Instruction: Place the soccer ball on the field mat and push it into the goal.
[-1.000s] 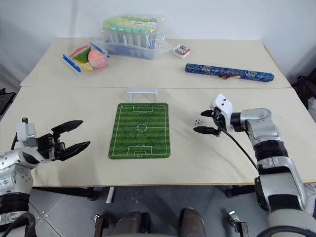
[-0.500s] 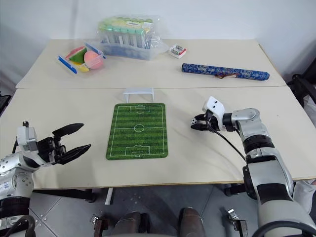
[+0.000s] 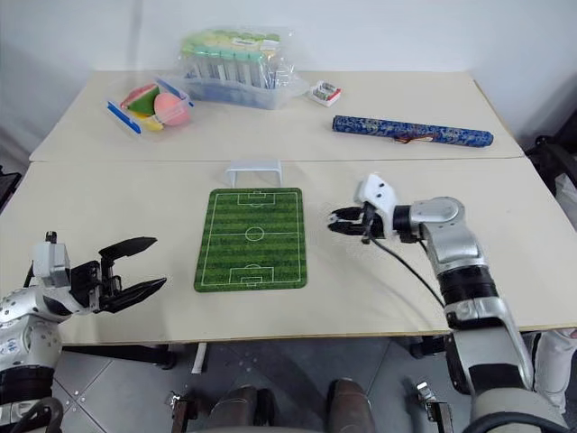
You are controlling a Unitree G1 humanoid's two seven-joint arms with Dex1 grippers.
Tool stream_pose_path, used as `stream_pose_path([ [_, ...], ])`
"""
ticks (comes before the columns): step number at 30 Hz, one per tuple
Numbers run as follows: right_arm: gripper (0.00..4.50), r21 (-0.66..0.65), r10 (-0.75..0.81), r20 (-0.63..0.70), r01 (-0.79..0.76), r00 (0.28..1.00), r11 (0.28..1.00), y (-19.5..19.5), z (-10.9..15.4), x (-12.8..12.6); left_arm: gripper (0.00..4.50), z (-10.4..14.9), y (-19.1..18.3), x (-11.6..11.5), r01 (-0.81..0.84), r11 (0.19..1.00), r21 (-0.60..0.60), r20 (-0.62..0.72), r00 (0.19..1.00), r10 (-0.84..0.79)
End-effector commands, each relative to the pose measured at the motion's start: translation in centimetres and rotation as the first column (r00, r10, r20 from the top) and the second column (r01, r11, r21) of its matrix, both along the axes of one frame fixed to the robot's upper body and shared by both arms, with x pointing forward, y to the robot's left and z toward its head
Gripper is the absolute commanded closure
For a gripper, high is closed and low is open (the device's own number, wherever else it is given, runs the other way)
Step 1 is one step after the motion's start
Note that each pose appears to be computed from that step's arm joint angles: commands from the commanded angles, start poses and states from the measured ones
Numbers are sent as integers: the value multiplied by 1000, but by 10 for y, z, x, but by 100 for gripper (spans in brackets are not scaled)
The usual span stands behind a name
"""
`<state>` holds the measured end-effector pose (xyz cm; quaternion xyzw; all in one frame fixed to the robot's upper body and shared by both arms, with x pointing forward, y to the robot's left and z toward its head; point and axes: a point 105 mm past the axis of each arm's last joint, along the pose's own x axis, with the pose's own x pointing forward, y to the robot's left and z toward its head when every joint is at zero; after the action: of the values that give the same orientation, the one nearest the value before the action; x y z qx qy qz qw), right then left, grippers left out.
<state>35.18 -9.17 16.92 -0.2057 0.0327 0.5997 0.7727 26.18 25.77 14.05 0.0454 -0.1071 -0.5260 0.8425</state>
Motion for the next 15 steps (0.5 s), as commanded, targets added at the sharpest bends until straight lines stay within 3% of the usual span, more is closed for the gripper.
stream_pose_path([
  [1, 367, -26, 139, -2, -139, 990, 990, 43, 5, -27, 0, -2, 8, -3, 6, 999, 44, 15, 1000, -7],
  [7, 367, -40, 216, -56, -218, 975, 975, 102, -10, -42, 0, -19, 18, -10, 35, 993, 112, -35, 999, -32],
  [15, 367, -98, 245, -58, -249, 968, 963, 129, -32, -37, 0, -25, 31, -18, -14, 989, 146, -30, 999, 18],
])
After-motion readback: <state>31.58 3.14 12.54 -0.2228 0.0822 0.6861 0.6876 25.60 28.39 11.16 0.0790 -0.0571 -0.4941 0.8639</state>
